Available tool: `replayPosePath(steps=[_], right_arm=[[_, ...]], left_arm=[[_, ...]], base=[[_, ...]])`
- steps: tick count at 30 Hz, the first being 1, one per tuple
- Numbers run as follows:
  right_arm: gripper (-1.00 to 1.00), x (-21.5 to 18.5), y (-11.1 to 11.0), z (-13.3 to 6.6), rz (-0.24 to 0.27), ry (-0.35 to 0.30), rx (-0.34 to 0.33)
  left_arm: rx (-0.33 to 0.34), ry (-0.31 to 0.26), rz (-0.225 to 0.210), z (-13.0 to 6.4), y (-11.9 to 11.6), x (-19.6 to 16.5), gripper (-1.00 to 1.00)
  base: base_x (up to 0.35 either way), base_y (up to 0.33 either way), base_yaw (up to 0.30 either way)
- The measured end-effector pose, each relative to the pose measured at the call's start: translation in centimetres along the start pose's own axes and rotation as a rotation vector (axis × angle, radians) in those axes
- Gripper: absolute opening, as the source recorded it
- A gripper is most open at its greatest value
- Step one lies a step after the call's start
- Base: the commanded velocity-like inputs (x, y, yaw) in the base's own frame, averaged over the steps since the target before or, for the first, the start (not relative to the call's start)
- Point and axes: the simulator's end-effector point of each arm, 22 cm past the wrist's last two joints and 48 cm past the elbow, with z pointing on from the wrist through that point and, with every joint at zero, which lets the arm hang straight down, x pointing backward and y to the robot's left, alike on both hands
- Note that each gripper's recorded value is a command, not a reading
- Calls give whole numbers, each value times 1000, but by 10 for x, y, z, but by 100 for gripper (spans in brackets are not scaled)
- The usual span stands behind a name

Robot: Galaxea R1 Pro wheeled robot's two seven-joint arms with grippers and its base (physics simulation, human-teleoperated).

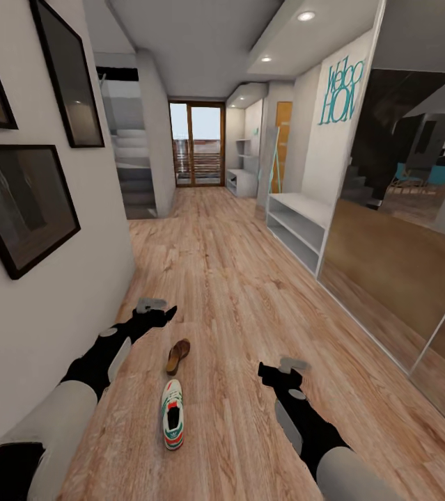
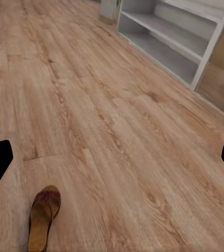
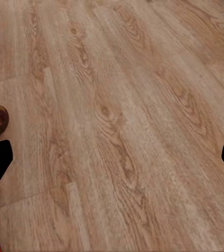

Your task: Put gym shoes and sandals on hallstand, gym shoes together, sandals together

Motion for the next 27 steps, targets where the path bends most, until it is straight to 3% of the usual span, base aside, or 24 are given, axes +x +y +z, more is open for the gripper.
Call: replayPosePath(steps=[2,7,17,20,25,27], right_arm=[[100,-7,13,-1,11,-5,9],[100,-14,20,-1,20,-10,31],[100,-13,29,-3,-26,-14,19],[100,-6,40,-3,-48,-5,-20],[100,19,76,-9,-132,30,-163],[100,29,82,-11,-158,47,-192]], left_arm=[[9,-6,14,4,-4,-13,100],[11,-17,30,7,-3,-29,100],[10,-89,70,1,-1,-69,100],[12,-92,74,0,0,-73,100],[16,-93,76,-1,0,-75,100],[17,-94,77,-1,-1,-76,100]], base=[[0,0,0],[0,0,0],[0,0,0],[0,0,0],[0,0,0],[0,0,0]])
